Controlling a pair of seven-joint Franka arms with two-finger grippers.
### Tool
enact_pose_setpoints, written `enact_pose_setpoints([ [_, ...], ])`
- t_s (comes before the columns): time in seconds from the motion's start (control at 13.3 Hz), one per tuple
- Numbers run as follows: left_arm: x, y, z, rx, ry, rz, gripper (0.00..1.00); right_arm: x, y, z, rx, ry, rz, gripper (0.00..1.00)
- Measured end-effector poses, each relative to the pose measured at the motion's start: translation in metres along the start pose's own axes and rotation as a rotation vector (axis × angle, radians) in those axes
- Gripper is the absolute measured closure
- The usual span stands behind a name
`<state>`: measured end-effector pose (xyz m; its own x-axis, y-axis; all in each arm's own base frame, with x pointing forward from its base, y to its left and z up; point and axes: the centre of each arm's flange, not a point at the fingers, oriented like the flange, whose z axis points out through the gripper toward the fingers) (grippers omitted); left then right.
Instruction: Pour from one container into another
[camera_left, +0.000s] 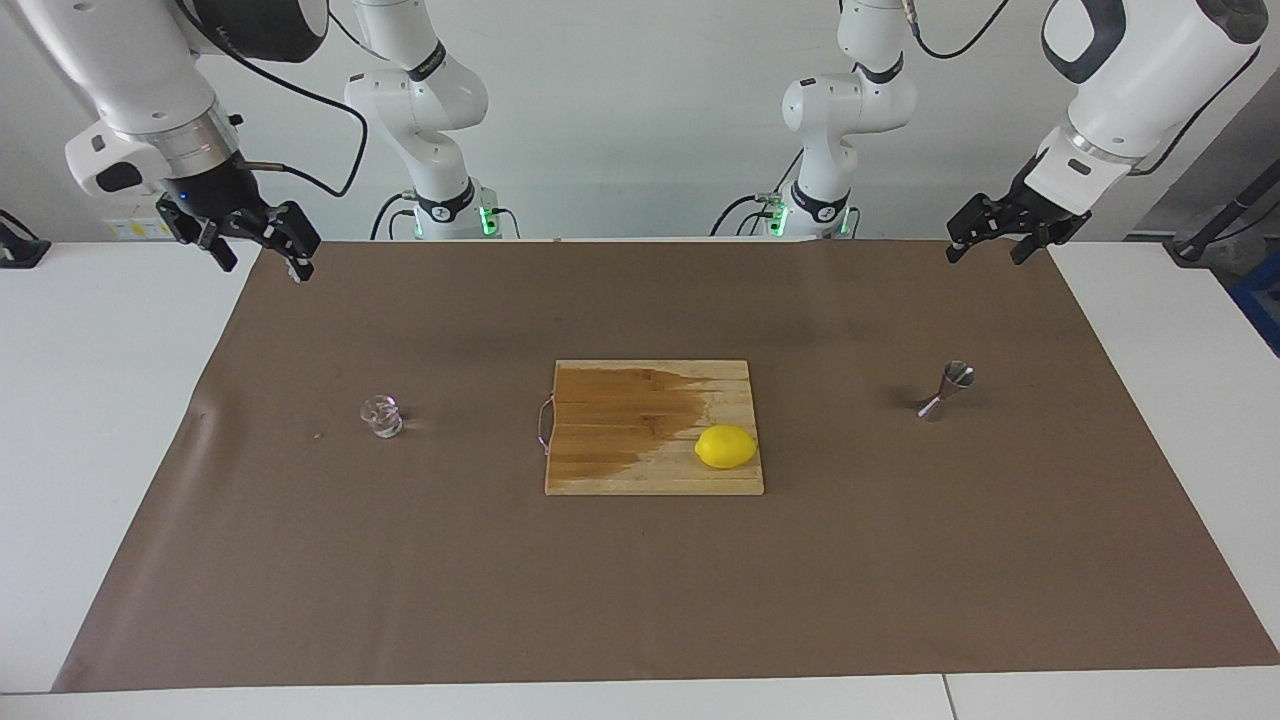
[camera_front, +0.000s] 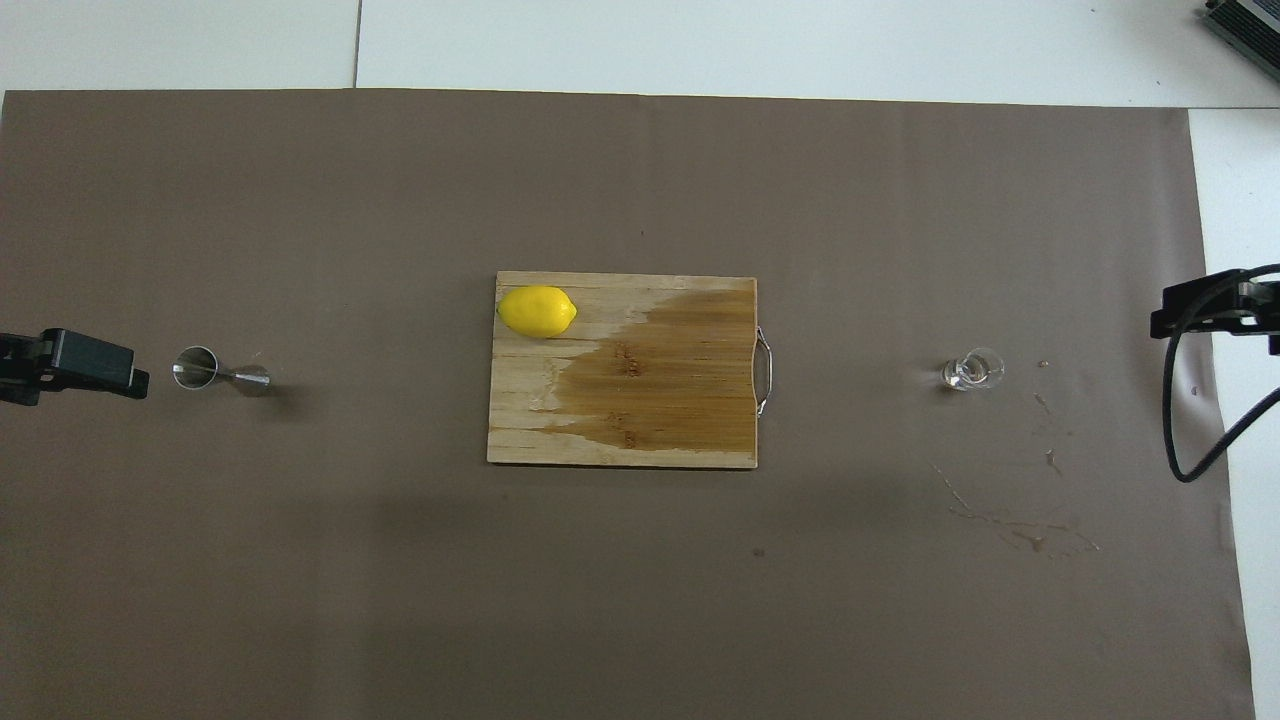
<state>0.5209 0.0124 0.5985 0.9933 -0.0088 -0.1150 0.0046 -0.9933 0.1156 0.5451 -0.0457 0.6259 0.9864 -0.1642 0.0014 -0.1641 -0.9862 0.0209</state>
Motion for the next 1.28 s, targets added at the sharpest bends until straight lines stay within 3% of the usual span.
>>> enact_pose_setpoints([
  [0.38,0.006,-0.028,0.026,-0.166,-0.117,-0.180,0.00,-0.001,0.000,-0.002,0.001,0.003,0.000,0.00],
  [0.75,0.024,-0.072,0.061,-0.283,-0.242,-0.304,0.00,-0.001,0.000,-0.002,0.000,0.003,-0.006,0.00],
  [0.98,0.037,-0.090,0.071,-0.401,-0.346,-0.512,0.00,-0.001,0.000,-0.002,-0.001,0.003,-0.032,0.00],
  [1.28,0.039,-0.094,0.069,-0.474,-0.410,-0.661,0.00,-0.001,0.001,-0.002,-0.001,0.003,-0.035,0.00],
])
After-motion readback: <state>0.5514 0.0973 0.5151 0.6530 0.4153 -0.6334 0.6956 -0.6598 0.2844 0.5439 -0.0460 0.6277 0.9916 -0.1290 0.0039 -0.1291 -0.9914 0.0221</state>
